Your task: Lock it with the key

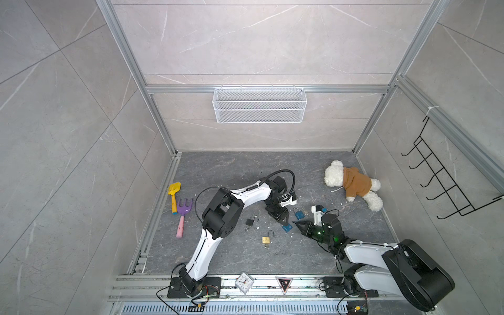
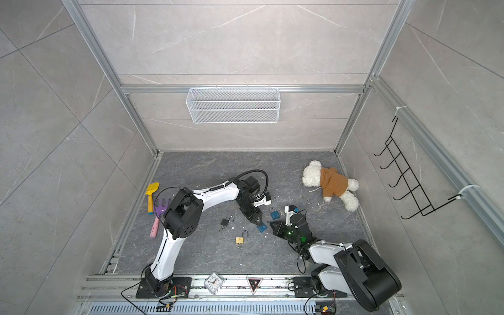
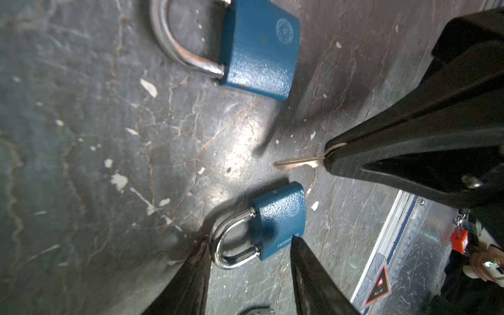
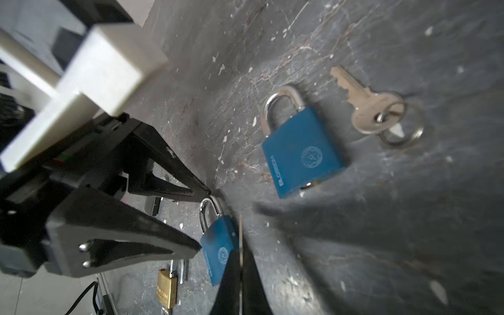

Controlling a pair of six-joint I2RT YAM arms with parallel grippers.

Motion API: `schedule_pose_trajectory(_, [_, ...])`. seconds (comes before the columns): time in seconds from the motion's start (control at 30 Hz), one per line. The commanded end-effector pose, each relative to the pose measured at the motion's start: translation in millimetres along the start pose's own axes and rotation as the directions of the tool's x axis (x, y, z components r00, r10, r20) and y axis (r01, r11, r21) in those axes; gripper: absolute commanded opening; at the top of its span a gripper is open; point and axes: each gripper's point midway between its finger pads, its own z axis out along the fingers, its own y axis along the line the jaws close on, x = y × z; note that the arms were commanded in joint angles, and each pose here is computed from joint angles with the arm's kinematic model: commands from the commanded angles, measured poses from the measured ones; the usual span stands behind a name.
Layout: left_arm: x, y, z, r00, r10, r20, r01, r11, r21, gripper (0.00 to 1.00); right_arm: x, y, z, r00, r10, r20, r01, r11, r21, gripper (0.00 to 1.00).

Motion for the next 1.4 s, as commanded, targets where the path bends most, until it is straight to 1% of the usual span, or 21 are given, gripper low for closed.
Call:
schedule_pose_trajectory(0.0, [-14,-2,-17,0.998,0.041,0.048,-0.040,0.999,-0.033,0.52,-16,15,7,0.999,-0.003,0.052,0.005,0.999,-0.040,0.00])
schedule_pose_trajectory(0.17, [-21,0,-36,0.992,0.048,0.119,-0.039,0.996,-0.076,0.54,-17,15,14,0.999,-0.014,0.046,0.015,0.999,-0.032,0.00])
schedule_pose_trajectory(0.3, [-26,2,-59,0.970,0.054,0.238,-0.024,0.992,-0.127,0.55,-15,13,18,0.999,-0.017,0.033,0.018,1.000,-0.022,0.01])
schedule_pose_trajectory(0.4, [-26,-4,-77,0.935,0.083,0.345,-0.035,0.989,-0.145,0.55,-12,11,20,1.000,-0.017,0.023,0.017,1.000,-0.020,0.01])
schedule_pose_trajectory(0.57, [-25,-13,-107,0.859,0.100,0.502,-0.005,0.982,-0.187,0.55,-10,10,22,1.000,-0.014,0.026,0.015,1.000,-0.015,0.03])
schedule_pose_trajectory(0.63, [-21,-16,-115,0.830,0.103,0.548,0.008,0.981,-0.196,0.54,-10,11,22,1.000,-0.015,0.025,0.015,1.000,-0.017,0.07])
schedule_pose_trajectory(0.7, [-16,-24,-124,0.788,0.126,0.602,-0.005,0.980,-0.197,0.54,-9,11,22,1.000,-0.018,0.023,0.018,1.000,-0.013,0.12])
schedule_pose_trajectory(0.77, [-9,-32,-134,0.738,0.155,0.657,-0.022,0.978,-0.206,0.54,-8,9,23,1.000,-0.021,0.020,0.021,1.000,-0.001,0.17])
schedule_pose_trajectory(0.87, [1,-34,-148,0.685,0.181,0.706,0.000,0.969,-0.248,0.54,-6,6,22,1.000,-0.022,0.018,0.022,1.000,0.015,0.21])
schedule_pose_trajectory(0.93, [7,-34,-153,0.672,0.189,0.716,0.010,0.964,-0.265,0.54,-5,5,22,1.000,-0.023,0.017,0.023,1.000,0.020,0.23])
schedule_pose_trajectory(1.1, [19,-37,-155,0.664,0.201,0.720,0.011,0.960,-0.278,0.54,-8,4,17,0.999,-0.036,0.026,0.035,0.998,0.047,0.24])
schedule_pose_trajectory(1.23, [23,-30,-161,0.635,0.174,0.753,0.079,0.955,-0.286,0.54,-13,7,9,0.998,-0.062,0.035,0.059,0.996,0.072,0.25])
schedule_pose_trajectory(1.3, [25,-17,-167,0.605,0.137,0.784,0.171,0.940,-0.296,0.53,-16,9,4,0.996,-0.075,0.036,0.072,0.993,0.094,0.27])
schedule_pose_trajectory(1.37, [30,-4,-170,0.571,0.101,0.815,0.254,0.922,-0.292,0.52,-18,12,-2,0.995,-0.096,0.033,0.091,0.989,0.119,0.32])
